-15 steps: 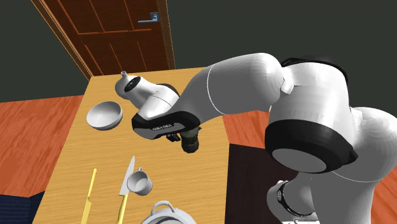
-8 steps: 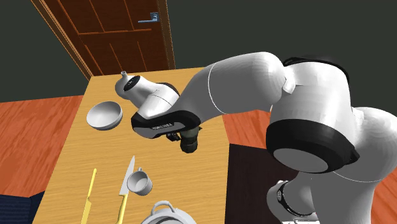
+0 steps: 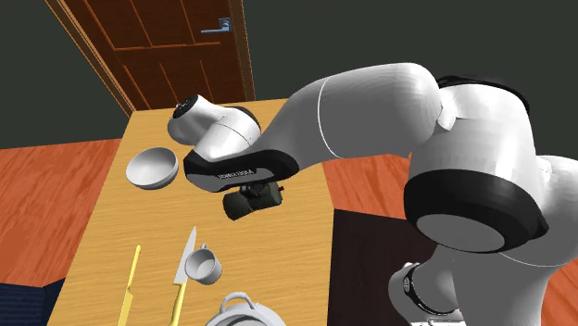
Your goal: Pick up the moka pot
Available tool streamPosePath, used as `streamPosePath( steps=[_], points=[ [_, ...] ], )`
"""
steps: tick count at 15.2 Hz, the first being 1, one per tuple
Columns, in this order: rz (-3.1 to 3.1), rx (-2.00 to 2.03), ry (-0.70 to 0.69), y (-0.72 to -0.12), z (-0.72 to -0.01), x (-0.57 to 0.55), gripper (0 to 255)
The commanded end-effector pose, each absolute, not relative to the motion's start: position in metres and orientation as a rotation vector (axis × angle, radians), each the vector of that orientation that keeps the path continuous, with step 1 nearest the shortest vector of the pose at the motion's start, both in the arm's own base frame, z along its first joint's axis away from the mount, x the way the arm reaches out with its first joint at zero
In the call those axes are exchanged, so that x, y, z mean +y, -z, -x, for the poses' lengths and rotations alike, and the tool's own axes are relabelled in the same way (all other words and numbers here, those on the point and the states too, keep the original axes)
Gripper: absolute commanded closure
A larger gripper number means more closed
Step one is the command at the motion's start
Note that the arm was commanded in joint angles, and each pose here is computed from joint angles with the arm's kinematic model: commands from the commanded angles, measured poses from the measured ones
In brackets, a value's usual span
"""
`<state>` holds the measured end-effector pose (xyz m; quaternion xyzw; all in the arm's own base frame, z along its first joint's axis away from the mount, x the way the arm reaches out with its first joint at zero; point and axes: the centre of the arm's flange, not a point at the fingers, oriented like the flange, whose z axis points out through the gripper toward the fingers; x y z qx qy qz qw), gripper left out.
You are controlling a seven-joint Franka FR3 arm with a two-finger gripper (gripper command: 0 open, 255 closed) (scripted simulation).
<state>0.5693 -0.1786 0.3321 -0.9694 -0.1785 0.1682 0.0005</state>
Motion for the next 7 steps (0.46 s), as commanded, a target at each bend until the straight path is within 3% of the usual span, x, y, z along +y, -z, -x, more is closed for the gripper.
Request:
streamPosePath(
  steps=[1,7],
  points=[
    [3.045,-0.560,-0.528,-0.343,-0.569,-0.179,255],
    [3.045,-0.560,-0.528,-0.365,-0.569,-0.179,255]
  ],
)
